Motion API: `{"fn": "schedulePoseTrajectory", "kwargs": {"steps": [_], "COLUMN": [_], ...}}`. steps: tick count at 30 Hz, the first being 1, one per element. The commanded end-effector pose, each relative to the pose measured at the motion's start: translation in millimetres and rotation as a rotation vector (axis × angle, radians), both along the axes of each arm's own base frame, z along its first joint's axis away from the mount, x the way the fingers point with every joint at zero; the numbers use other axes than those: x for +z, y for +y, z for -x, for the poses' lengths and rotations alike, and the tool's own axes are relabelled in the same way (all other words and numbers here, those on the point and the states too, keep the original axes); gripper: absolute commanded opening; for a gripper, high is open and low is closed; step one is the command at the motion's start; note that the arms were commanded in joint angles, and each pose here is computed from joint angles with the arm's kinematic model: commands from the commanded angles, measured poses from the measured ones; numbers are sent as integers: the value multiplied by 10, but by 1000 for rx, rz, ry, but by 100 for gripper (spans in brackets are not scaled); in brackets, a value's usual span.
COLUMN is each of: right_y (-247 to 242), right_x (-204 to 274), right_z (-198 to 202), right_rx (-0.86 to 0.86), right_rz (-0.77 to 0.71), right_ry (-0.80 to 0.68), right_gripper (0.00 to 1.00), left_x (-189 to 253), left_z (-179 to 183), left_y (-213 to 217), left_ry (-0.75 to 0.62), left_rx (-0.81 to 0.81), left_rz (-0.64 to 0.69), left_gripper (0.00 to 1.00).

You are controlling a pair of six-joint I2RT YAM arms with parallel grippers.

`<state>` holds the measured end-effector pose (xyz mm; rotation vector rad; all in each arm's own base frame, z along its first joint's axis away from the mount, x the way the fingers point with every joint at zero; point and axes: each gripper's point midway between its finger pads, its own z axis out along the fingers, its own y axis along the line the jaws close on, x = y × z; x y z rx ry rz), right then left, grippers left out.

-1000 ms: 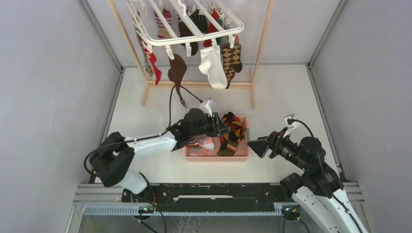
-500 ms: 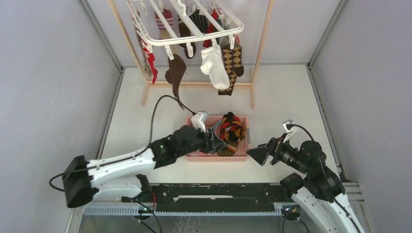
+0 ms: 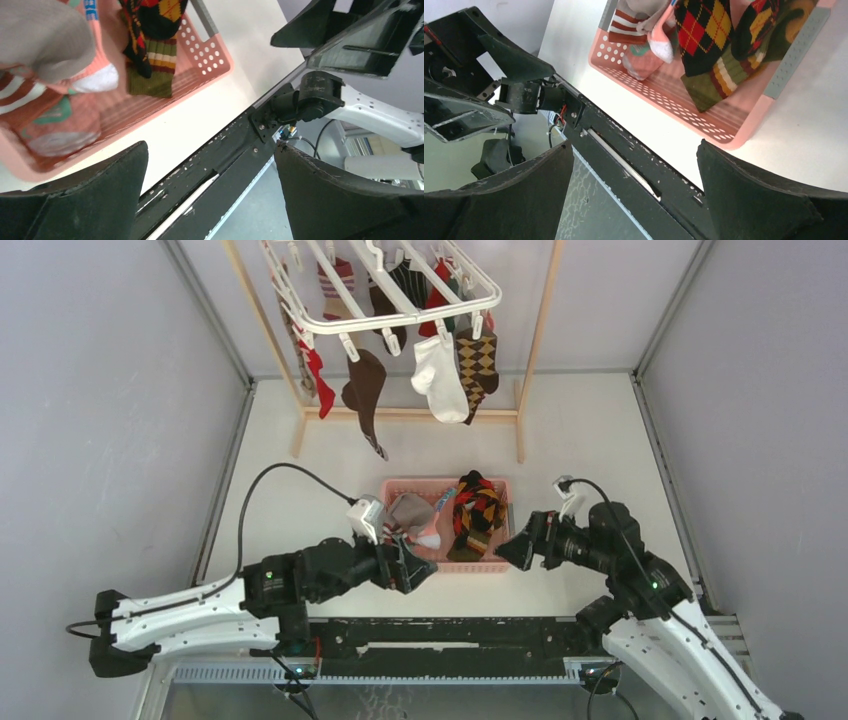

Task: Remove the socks clipped to the hanger
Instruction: Place the sock in the bin, then adjust the sock in the bin.

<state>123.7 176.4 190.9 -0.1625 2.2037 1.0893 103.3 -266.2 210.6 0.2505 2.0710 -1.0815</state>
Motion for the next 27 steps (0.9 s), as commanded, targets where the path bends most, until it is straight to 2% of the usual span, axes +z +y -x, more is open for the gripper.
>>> {"fn": "schedulePoseTrajectory", "kwargs": {"steps": [1,11,18,22,27], "right_y": [86,379,590,683,817], "right_x": [366,463,194,134,-232], "right_z": [-208,-931,-1410,-1738,-1976], "right_rx": [6,-38,-32,-51,-25], "right_rz": [26,194,282,319,347], "right_ry": [-104,-140,-162,-176,-118], "right_gripper": [100,100,100,100,100], "left_x": [-71,-121,-138,-235,-359], "left_z": [-60,-175,-377,-567,-826], "left_y": [221,519,706,644,621], "left_ry": [8,-14,-53,-19,-3], "left_rx": [87,191,282,265,258], "left_rz": [-33,-129,-191,-182,-263], "left_gripper": [100,100,100,100,100]}}
